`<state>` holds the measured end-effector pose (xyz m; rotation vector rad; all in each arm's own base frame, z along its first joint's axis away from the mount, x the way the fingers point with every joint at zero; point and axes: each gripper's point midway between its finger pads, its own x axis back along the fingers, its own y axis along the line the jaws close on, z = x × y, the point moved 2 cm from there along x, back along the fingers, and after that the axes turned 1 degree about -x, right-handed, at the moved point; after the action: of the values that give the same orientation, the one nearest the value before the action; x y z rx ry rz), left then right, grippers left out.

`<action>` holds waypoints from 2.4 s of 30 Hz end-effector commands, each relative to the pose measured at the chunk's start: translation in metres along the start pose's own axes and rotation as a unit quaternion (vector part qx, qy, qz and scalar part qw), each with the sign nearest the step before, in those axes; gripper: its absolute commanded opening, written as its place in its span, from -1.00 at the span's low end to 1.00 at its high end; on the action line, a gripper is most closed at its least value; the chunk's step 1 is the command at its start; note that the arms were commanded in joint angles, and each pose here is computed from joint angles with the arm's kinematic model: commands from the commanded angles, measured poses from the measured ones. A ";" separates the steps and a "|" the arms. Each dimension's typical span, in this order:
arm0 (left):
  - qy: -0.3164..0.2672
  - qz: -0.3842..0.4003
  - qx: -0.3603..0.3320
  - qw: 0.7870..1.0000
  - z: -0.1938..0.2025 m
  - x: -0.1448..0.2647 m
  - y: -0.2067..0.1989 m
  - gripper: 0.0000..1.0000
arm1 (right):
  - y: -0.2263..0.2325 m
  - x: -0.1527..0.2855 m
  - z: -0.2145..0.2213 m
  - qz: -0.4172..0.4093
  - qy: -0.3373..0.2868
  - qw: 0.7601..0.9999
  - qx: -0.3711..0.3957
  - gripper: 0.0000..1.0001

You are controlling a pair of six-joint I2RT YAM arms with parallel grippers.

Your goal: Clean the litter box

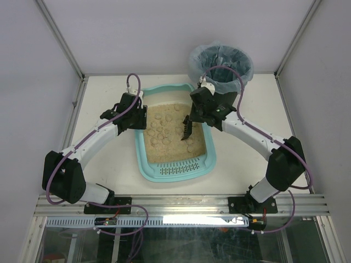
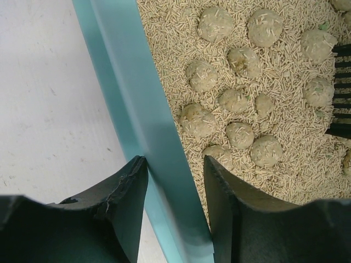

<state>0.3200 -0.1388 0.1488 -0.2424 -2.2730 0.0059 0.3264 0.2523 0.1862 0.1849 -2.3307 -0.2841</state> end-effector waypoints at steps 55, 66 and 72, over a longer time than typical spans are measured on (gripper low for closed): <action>0.011 0.078 -0.007 0.997 0.003 -0.014 -0.031 -0.13 | 0.035 0.056 0.019 -0.299 -0.080 0.929 -0.204 -1.00; 0.006 0.099 -0.010 0.995 0.000 -0.011 -0.038 -0.14 | -0.007 0.065 0.002 -0.293 -0.126 0.901 -0.295 -1.00; 0.006 0.119 -0.012 0.993 0.000 -0.008 -0.044 -0.16 | -0.011 0.064 0.008 -0.301 -0.110 0.895 -0.312 -1.00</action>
<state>0.3226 -0.1417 0.1466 -0.2568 -2.2710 0.0079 0.2744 0.2218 0.1801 0.4419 -2.2265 -1.2213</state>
